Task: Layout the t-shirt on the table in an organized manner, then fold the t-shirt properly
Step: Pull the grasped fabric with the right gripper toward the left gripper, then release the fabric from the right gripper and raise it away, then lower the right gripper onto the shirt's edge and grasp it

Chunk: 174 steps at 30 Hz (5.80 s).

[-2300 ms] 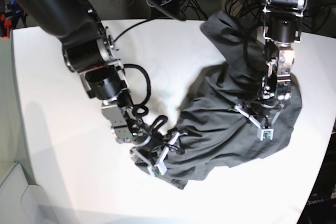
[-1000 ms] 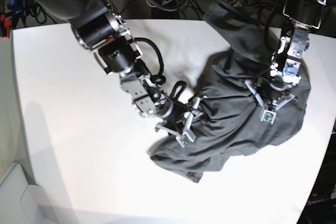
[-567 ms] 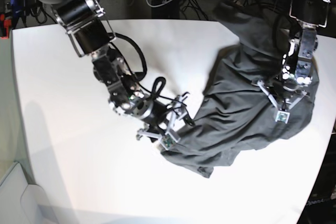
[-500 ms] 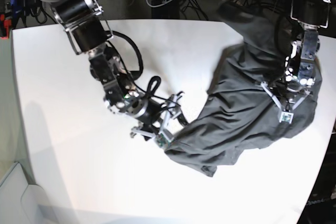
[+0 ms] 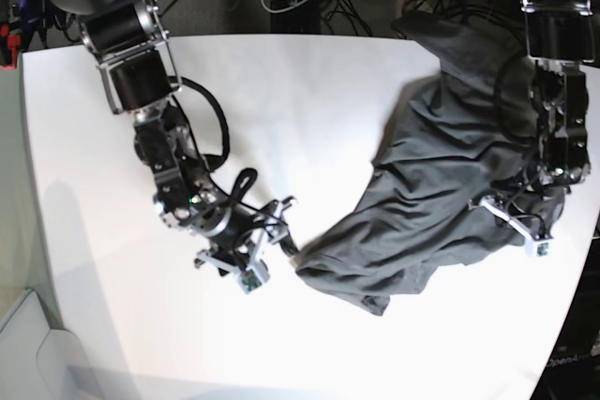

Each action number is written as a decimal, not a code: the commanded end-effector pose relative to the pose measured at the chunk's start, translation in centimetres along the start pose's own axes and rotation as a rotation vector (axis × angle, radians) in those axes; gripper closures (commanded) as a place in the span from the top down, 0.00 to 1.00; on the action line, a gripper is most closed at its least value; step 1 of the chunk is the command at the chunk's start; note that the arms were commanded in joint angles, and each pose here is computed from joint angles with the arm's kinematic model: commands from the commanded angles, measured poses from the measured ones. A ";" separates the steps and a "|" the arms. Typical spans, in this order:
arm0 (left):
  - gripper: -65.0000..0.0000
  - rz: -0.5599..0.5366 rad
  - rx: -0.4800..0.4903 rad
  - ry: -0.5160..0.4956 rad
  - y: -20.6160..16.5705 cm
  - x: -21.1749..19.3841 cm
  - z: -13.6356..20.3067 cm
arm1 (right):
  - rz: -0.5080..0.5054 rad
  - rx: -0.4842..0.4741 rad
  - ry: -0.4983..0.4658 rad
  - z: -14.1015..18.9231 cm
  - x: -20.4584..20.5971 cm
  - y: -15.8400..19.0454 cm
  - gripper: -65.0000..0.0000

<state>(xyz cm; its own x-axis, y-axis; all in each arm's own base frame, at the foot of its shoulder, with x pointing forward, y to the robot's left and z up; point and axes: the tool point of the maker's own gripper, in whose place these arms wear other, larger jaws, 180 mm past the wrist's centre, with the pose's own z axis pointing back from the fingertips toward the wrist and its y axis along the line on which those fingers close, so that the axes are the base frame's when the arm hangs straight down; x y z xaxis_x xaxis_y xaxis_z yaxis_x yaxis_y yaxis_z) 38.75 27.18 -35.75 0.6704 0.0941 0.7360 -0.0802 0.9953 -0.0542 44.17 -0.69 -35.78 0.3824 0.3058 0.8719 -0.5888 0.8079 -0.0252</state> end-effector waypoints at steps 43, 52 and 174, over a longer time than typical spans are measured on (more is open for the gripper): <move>0.00 -0.399 -0.087 0.227 -7.2 -12.5 0.1 | 0.062 0.142 -0.044 -5.6 4.2 4.0 0.56; 0.00 -0.401 -0.087 0.221 -7.3 -12.3 0.1 | 0.035 0.116 -0.073 -6.5 5.6 2.3 0.56; 0.00 -0.067 0.195 0.205 5.4 -9.8 1.5 | -0.327 0.153 0.096 -3.1 -1.1 1.8 0.77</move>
<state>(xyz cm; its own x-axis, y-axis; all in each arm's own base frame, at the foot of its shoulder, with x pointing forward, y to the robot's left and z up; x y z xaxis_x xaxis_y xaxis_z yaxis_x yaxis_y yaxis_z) 30.54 31.06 -42.62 0.8108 0.0550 0.5827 -0.1531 0.9809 0.1204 43.28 1.16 -40.92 0.6794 0.1179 0.7242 -0.4903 0.8073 0.3285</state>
